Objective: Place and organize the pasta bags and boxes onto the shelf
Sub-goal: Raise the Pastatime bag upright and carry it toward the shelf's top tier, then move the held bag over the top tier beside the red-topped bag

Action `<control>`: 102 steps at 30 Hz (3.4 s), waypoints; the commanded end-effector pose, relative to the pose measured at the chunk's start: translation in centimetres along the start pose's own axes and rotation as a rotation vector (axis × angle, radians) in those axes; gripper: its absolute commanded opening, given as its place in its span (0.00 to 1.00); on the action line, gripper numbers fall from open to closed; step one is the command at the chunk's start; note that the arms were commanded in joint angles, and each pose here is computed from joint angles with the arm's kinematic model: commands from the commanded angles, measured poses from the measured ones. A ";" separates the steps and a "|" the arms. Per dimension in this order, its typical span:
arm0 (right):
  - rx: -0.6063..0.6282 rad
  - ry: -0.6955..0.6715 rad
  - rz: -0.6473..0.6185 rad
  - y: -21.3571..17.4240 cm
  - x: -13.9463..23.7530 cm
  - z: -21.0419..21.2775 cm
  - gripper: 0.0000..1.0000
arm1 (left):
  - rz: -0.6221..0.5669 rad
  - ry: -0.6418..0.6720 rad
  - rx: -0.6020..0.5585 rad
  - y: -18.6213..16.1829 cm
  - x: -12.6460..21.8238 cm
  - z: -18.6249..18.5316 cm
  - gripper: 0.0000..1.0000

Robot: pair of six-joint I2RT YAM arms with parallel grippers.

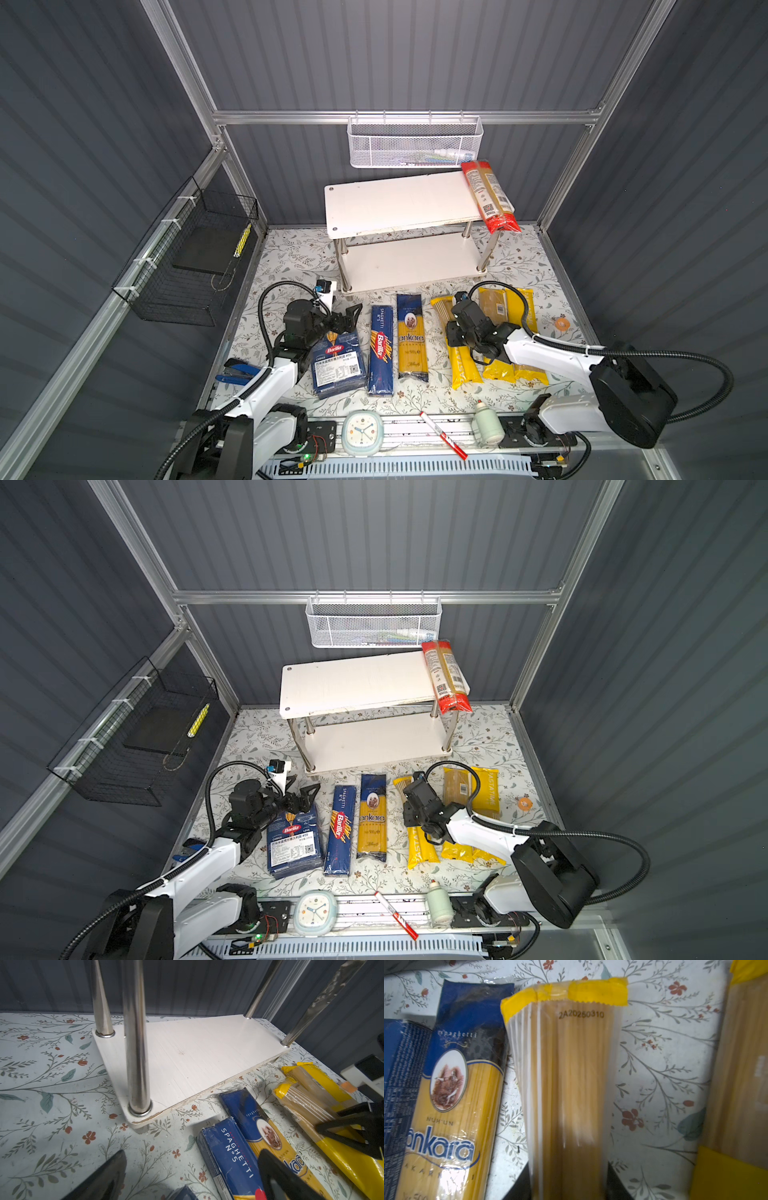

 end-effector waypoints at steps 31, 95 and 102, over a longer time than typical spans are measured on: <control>0.076 0.027 -0.309 10.4 15.4 0.7 0.31 | 0.051 -0.246 -0.082 -0.4 -3.6 -4.2 0.99; 0.119 0.043 -0.714 32.1 25.0 0.8 0.30 | 0.042 -0.199 -0.097 -0.1 -3.2 -4.0 0.99; 0.117 0.044 -0.739 34.8 24.4 0.7 0.29 | 0.042 -0.195 -0.099 0.0 -3.2 -4.0 0.99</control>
Point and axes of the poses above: each gripper's point midway between its finger pads, its own x axis back along the fingers, its own z axis along the line the jaws close on, y = z × x, the point moved 8 cm from there along x, back along the fingers, and after that the axes turned 5 degrees about x, right-handed, at the moved point
